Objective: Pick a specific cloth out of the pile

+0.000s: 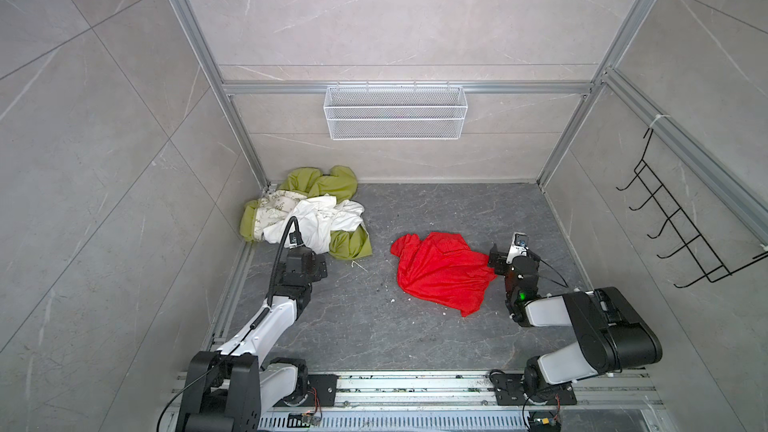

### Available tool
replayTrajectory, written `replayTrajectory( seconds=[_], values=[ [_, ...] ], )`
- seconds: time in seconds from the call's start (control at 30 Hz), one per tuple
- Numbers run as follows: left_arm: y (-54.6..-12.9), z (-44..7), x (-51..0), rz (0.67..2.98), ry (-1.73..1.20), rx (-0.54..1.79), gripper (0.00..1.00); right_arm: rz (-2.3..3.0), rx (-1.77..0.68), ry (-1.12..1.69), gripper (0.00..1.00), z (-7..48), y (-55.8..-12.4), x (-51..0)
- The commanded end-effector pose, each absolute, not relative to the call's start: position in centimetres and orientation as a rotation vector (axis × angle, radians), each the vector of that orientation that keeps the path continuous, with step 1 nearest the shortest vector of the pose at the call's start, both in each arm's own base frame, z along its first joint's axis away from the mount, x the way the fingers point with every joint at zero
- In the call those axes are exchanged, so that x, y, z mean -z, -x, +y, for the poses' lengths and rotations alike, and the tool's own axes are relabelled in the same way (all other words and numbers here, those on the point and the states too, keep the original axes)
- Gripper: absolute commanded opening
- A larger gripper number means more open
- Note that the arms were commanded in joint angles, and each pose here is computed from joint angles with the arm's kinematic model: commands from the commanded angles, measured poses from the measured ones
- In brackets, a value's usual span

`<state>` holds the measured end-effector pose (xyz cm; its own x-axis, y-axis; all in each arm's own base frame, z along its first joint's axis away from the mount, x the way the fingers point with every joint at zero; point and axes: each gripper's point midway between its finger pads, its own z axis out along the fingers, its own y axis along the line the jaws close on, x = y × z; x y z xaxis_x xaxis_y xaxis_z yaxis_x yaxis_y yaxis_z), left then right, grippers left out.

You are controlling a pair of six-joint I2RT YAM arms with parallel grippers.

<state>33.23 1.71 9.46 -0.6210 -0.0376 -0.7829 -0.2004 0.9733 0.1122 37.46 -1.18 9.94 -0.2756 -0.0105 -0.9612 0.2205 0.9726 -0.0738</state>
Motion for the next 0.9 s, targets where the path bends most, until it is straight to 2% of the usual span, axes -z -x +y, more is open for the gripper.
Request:
replayTrajectory(
  seconds=[0.0, 0.13, 0.37, 0.6, 0.87],
  values=[
    [-35.2, 1.3, -10.7, 2.175, 0.092, -0.199, 0.98, 1.866, 0.173, -0.171, 1.0, -0.9, -38.3, -9.9],
    [-35.7, 1.6, -8.9, 2.184, 0.072, -0.206, 0.98, 1.862, 0.172, -0.173, 1.0, -1.0, -38.3, -9.9],
    [-38.2, 1.9, -10.3, 2.042, 0.108, -0.088, 0.96, 1.862, 0.171, -0.173, 1.0, -1.0, -38.3, -9.9],
    [-38.0, 3.6, -10.2, 1.948, 0.153, -0.102, 0.98, 1.86, 0.172, -0.173, 1.0, -1.0, -38.3, -10.0],
    [-38.2, 4.3, -9.0, 1.949, 0.185, -0.065, 0.98, 1.86, 0.171, -0.174, 1.0, -1.0, -38.3, -10.0]
  ],
)
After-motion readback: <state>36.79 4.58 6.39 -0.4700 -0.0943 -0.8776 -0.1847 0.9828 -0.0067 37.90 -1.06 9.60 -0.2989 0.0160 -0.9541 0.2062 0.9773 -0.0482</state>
